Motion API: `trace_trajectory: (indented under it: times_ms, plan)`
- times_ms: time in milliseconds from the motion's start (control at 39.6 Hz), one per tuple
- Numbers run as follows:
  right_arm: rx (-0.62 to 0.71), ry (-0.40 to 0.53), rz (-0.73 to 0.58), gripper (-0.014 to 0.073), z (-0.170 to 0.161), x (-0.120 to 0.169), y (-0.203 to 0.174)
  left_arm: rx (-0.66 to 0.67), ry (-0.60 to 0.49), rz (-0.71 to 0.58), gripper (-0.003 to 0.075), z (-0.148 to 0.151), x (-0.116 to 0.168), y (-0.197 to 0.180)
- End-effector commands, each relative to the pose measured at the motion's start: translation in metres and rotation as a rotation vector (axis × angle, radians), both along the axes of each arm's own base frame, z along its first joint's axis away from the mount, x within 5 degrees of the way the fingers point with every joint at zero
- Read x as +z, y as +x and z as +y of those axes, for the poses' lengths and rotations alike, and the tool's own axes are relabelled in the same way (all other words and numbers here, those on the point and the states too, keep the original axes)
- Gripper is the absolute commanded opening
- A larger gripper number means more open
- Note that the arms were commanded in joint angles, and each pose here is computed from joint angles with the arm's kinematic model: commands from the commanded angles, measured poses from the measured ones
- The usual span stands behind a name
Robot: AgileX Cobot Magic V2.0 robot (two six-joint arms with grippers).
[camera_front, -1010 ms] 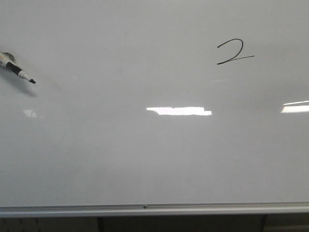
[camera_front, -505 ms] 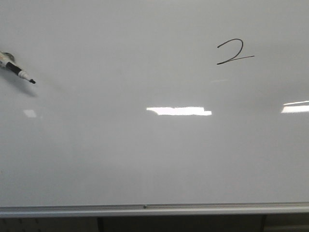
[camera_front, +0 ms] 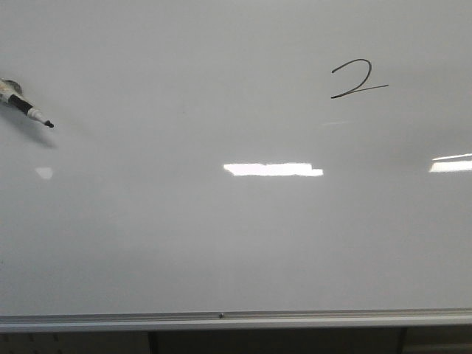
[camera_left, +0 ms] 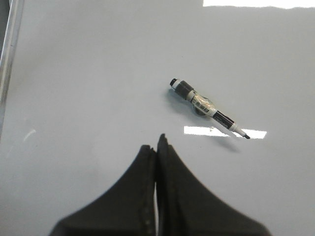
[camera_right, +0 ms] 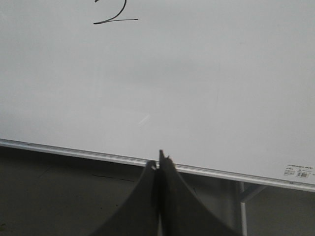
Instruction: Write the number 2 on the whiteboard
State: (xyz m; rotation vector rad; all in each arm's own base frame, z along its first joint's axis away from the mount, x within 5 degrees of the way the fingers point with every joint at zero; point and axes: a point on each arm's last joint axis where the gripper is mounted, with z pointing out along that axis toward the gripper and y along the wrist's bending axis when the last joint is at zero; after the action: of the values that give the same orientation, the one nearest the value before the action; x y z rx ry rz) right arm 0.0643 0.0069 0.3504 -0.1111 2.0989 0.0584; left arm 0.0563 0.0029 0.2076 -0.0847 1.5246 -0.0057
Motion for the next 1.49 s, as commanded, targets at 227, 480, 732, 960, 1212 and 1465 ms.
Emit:
trace_trajectory:
  times_ms: [227,480,732,960,1212,1465]
  plan:
    - [-0.009,-0.004,-0.090,-0.0069,-0.0009,0.0130,0.0028,-0.056,0.065,-0.134,-0.0019,-0.0037,0.0060,-0.0018]
    - [-0.009,-0.004,-0.090,-0.0069,-0.0009,0.0130,0.0028,-0.054,0.065,-0.134,-0.0019,-0.0036,0.0060,-0.0018]
    - [-0.009,-0.004,-0.090,-0.0069,-0.0009,0.0130,0.0028,-0.046,0.079,-0.132,-0.0019,-0.0031,0.0059,-0.0017]
    - [-0.009,-0.004,-0.090,-0.0069,-0.0009,0.0130,0.0028,-0.038,0.097,-0.120,-0.0019,-0.0025,0.0049,-0.0015]
    - [-0.009,-0.004,-0.090,-0.0069,-0.0009,0.0130,0.0028,-0.038,0.097,-0.120,-0.0019,-0.0025,0.0049,-0.0015]
    - [-0.009,-0.004,-0.090,-0.0069,-0.0009,0.0130,0.0028,-0.038,0.097,-0.120,-0.0019,-0.0025,0.0049,-0.0015]
